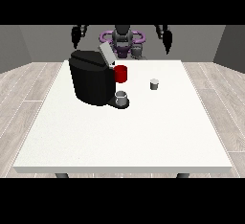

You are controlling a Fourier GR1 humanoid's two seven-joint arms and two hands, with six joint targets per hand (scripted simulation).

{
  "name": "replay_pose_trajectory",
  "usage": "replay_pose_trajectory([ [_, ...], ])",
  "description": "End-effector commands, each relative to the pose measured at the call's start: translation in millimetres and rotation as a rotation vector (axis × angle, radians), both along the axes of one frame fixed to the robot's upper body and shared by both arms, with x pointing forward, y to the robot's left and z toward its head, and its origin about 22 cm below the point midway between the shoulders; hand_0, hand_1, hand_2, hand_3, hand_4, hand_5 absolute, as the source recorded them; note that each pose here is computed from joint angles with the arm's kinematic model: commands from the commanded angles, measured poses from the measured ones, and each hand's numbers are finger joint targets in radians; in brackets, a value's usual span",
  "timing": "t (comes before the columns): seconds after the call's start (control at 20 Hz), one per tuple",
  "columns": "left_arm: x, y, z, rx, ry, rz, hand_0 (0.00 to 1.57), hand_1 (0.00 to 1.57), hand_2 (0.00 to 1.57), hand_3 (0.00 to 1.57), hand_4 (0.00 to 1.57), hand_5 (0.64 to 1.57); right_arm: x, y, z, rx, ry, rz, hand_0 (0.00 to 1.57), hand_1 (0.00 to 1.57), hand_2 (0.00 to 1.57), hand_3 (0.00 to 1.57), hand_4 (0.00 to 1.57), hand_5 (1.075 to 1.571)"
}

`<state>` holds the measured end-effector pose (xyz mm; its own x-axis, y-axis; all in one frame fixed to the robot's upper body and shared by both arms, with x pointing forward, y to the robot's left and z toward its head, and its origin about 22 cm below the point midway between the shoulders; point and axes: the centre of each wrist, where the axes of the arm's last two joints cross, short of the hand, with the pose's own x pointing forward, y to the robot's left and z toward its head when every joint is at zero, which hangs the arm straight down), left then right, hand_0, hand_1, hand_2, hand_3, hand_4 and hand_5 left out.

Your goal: Insert the coffee pod into the coffee machine and close the lid

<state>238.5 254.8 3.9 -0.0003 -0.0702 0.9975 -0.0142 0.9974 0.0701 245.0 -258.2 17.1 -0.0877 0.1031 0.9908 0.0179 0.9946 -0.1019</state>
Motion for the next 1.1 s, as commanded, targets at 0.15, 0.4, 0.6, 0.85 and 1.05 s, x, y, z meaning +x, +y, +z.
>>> replay_pose_trajectory([
  [0.15, -6, -8, -20, 0.018, -0.085, -0.066, 0.00, 0.00, 0.00, 0.00, 0.21, 1.571, -12.0, 2, -15, 0.004, 0.103, 0.031, 0.00, 0.00, 0.00, 0.00, 0.13, 1.571],
  [0.4, 31, 14, 19, 0.221, -0.155, -0.033, 0.00, 0.00, 0.00, 0.00, 0.00, 1.571, 2.9, 8, -7, 0.093, -0.059, -0.098, 0.00, 0.00, 0.00, 0.00, 0.09, 1.571],
  [0.6, 52, 57, 28, 0.243, -0.096, -0.044, 0.00, 0.00, 0.00, 0.00, 0.00, 1.571, 0.7, 31, -8, 0.110, -0.089, -0.071, 0.00, 0.00, 0.00, 0.00, 0.22, 1.571],
  [0.85, 72, 65, 16, 0.253, -0.007, -0.037, 0.00, 0.00, 0.00, 0.00, 0.00, 1.571, 3.8, 49, 8, 0.093, -0.127, -0.045, 0.00, 0.00, 0.00, 0.00, 0.18, 1.571],
  [1.05, 105, 74, 55, 0.294, 0.014, -0.018, 0.00, 0.00, 0.00, 0.00, 0.00, 1.571, 18.5, 58, 11, 0.109, -0.161, -0.035, 0.00, 0.00, 0.00, 0.00, 0.19, 1.571],
])
